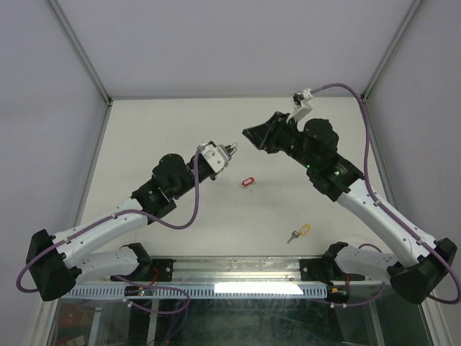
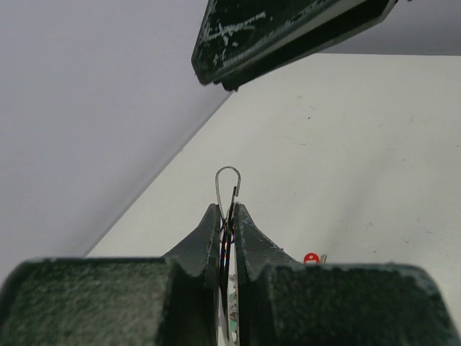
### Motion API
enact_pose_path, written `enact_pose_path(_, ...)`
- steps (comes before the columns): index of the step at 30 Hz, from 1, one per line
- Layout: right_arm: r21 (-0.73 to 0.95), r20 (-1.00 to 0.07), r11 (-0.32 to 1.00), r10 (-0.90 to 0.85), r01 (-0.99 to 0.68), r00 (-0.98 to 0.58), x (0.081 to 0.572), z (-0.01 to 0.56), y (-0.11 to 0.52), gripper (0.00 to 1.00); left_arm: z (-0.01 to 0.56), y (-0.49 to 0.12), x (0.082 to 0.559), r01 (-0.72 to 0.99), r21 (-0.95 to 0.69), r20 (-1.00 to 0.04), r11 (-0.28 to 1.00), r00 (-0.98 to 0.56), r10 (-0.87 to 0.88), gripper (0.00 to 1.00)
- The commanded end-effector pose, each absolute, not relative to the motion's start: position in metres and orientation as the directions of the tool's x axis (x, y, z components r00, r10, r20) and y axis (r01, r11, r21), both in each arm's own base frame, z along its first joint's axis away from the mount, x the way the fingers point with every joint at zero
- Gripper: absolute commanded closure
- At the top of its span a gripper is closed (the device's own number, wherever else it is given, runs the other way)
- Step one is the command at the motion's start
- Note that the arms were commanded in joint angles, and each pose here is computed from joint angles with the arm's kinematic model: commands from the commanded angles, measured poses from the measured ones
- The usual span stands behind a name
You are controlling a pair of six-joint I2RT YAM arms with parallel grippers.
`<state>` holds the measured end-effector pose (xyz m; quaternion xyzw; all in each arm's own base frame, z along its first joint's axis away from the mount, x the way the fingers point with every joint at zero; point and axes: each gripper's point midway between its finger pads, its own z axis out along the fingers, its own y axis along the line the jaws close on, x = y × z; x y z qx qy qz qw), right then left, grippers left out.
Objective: Put the keys on the keyring
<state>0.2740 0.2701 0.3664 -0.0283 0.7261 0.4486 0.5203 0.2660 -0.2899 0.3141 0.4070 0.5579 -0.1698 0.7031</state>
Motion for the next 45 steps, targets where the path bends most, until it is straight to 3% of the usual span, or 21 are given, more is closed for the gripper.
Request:
enact_pose_path(1,0.639,-0.769,0.53,0.411,-0.558,-0.491,0.267,0.391,0.285,0.63,0.345,-0.283,0.264,0.657,0.379,-0.914,0.651,0.377,0.152,1.0)
enact_pose_path(17,0.679,-0.723,0.497,0.329,-0.54,-0.607,0.27,0.363,0.31,0.7,0.346,-0.283,0.264,0.656,0.382,-0.912,0.651,0.382,0.15,1.0)
enact_pose_path(37,0.695,-0.705,0.467,0.292,-0.547,-0.647,0.264,0.357,0.318,0.8,0.346,-0.281,0.265,0.65,0.385,-0.911,0.655,0.382,0.156,1.0)
enact_pose_path(43,0.689,-0.712,0.446,0.271,-0.571,-0.648,0.261,0.36,0.322,1.0,0.346,-0.281,0.265,0.649,0.385,-0.911,0.656,0.382,0.157,1.0)
enact_pose_path(45,0.67,-0.731,0.445,0.259,-0.594,-0.631,0.259,0.363,0.321,1.0,0.346,-0.281,0.265,0.649,0.387,-0.91,0.655,0.384,0.157,0.96)
